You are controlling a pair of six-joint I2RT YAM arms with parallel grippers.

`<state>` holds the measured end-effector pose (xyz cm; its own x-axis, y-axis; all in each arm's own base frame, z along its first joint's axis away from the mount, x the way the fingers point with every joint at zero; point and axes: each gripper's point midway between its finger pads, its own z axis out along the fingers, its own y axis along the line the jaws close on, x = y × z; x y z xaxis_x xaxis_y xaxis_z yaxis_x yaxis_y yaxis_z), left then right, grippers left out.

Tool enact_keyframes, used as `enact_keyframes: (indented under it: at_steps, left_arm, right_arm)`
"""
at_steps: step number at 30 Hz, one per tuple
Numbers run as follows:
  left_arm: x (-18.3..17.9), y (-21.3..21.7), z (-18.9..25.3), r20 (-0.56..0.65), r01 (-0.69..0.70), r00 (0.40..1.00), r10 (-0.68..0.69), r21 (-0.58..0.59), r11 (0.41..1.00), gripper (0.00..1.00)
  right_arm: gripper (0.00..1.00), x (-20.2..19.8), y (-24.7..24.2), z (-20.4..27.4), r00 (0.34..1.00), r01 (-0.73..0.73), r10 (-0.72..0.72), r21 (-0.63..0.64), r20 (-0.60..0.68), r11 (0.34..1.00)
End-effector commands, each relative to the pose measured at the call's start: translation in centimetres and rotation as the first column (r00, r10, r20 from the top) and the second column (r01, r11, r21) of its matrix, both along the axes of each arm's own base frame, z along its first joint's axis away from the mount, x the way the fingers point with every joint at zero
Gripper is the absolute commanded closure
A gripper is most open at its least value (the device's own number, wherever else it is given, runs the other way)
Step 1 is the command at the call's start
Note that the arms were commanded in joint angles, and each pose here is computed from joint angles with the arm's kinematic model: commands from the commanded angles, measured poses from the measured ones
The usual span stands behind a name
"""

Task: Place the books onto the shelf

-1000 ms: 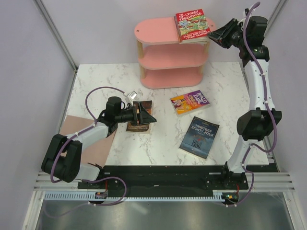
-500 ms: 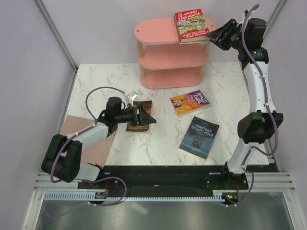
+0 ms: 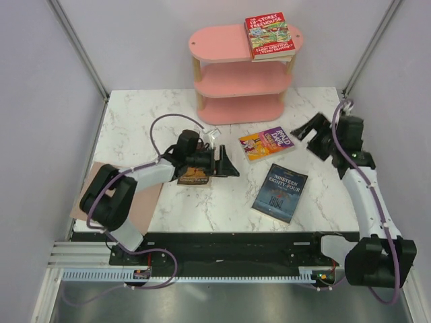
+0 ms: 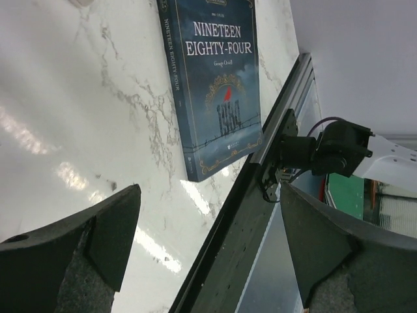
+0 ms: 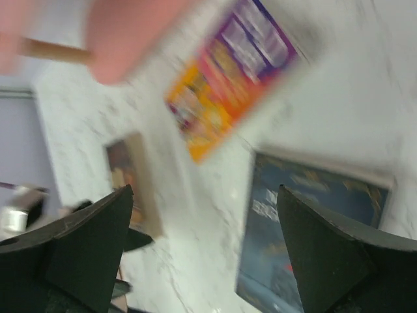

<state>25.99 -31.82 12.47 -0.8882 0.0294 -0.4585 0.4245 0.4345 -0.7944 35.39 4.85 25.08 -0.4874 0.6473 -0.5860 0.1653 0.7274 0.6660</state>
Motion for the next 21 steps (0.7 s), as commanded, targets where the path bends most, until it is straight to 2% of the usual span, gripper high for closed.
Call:
enact_keyframes:
  at_steps: [1, 7, 9, 13, 21]
  left_arm:
    - [-0.2, -4.0, -0.8, -0.027, 0.090, 0.996, -0.090, -0.003, 0.996, 0.07]
    - [-0.4, -7.4, -3.6, -0.155, 0.135, 0.978, -0.137, -0.024, 0.991, 0.07]
    - [-0.9, -8.3, -5.0, -0.210, 0.152, 0.965, -0.154, -0.026, 0.988, 0.07]
    - [-1.6, -10.0, -5.4, -0.249, 0.185, 0.950, -0.191, -0.047, 0.982, 0.08]
    - [-2.8, -11.8, -5.5, -0.265, 0.217, 0.938, -0.223, -0.051, 0.975, 0.09]
  right_arm:
    - [0.02, -7.6, 1.2, -16.0, 0.918, 0.081, -0.027, 0.119, -0.396, 0.990]
    - [0.02, -12.8, 1.9, -21.5, 0.851, 0.142, -0.044, 0.149, -0.523, 0.979]
    - [0.02, -13.4, 2.1, -22.3, 0.840, 0.152, -0.043, 0.159, -0.540, 0.976]
    - [0.02, -13.7, 2.1, -22.4, 0.841, 0.154, -0.046, 0.157, -0.538, 0.975]
    - [0.02, -15.8, -1.2, -20.6, 0.820, 0.213, -0.203, -0.043, -0.535, 0.976]
